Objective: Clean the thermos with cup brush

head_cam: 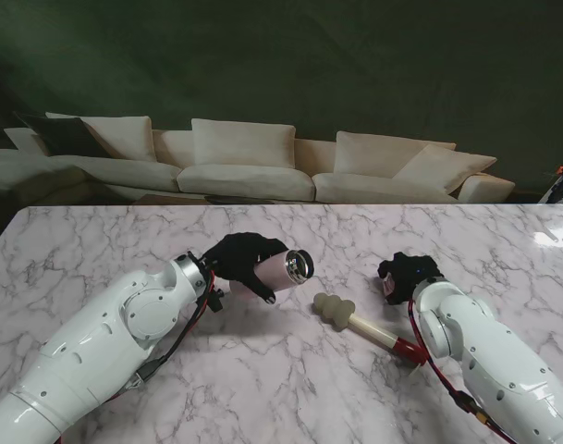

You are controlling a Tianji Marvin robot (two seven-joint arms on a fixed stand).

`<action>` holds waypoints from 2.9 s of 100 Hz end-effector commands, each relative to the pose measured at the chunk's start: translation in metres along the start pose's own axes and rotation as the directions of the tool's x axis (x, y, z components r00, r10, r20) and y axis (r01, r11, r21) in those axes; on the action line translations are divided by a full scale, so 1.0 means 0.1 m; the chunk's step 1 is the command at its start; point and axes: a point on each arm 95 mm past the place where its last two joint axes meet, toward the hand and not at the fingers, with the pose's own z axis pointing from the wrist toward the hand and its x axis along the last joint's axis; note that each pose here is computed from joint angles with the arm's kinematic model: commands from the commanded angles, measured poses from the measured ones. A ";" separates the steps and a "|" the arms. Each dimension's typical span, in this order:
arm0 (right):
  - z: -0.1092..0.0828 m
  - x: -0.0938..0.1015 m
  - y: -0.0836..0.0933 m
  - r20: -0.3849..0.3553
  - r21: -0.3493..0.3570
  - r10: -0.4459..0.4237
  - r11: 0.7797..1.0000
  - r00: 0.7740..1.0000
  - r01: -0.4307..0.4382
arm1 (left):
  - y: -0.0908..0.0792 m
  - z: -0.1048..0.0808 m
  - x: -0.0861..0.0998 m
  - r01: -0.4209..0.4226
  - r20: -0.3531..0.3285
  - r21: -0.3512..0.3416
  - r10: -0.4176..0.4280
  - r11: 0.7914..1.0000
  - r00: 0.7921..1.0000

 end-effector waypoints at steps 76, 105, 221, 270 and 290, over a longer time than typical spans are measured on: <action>0.07 -0.03 -0.17 0.048 -0.084 0.115 0.990 0.992 -0.111 | 0.00 0.03 0.02 0.003 -0.006 -0.014 -0.003 1.000 1.000; -0.04 -0.11 -0.04 0.023 -0.147 0.161 0.977 0.987 -0.156 | 0.00 0.04 0.01 0.000 -0.007 -0.021 -0.001 1.000 1.000; -1.30 0.64 1.17 -0.544 -0.362 0.531 0.550 0.650 -0.753 | -0.01 0.16 0.10 0.006 -0.059 0.061 -0.002 0.998 0.998; -1.11 0.79 1.12 -0.521 -0.337 0.586 0.527 0.620 -0.780 | -0.01 0.17 0.13 0.020 -0.064 0.058 -0.016 0.998 0.998; -1.08 0.79 1.13 -0.519 -0.340 0.594 0.516 0.615 -0.786 | -0.02 0.18 0.13 0.017 -0.066 0.050 -0.014 0.999 0.998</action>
